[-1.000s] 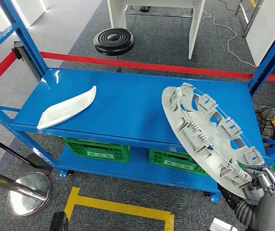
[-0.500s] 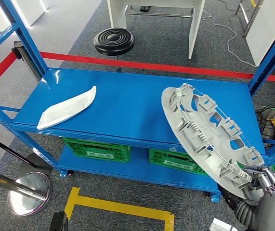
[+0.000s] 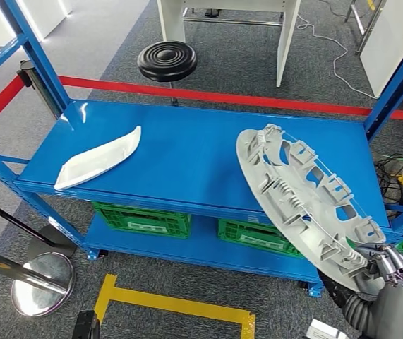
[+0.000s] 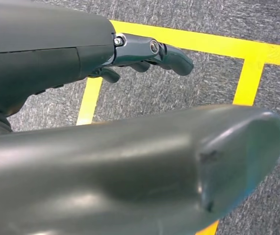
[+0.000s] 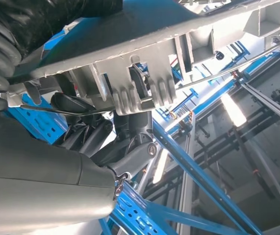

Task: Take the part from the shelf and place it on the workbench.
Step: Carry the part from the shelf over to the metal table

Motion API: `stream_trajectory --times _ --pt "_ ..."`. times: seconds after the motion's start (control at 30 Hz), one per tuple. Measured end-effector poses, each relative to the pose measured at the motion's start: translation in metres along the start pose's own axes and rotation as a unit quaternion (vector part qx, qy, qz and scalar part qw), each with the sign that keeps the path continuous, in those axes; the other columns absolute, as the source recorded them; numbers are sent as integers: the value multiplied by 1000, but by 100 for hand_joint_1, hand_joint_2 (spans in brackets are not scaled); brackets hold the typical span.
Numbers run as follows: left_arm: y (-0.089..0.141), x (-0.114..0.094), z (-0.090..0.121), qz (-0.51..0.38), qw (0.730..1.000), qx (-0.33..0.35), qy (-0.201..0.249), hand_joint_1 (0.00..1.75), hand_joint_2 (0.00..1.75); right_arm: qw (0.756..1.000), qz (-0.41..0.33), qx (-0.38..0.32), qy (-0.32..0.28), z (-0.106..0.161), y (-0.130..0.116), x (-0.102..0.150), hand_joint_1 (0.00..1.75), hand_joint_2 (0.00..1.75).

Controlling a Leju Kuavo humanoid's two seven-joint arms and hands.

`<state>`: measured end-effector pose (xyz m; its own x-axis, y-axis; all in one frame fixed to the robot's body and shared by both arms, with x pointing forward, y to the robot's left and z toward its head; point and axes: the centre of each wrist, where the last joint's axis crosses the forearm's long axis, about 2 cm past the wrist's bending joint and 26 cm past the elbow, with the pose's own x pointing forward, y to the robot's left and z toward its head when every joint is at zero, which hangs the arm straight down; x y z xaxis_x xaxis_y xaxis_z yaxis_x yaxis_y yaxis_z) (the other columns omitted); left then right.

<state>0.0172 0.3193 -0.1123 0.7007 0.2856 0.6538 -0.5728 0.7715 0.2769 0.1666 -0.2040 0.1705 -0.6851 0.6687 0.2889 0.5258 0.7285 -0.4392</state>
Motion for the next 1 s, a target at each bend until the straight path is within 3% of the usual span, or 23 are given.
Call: stream_trajectory --times 0.4,0.7,1.0 --pt "0 0 0 -2 1000 6 3 0 0 1000 -1 2 1 1 1 0 175 175" --pt "2 -3 1 11 999 -45 -18 0 0 1000 -2 1 -2 1 1 0 175 175" --pt "3 -3 1 4 999 -44 -22 0 0 1000 -2 2 -1 2 1 0 175 175"
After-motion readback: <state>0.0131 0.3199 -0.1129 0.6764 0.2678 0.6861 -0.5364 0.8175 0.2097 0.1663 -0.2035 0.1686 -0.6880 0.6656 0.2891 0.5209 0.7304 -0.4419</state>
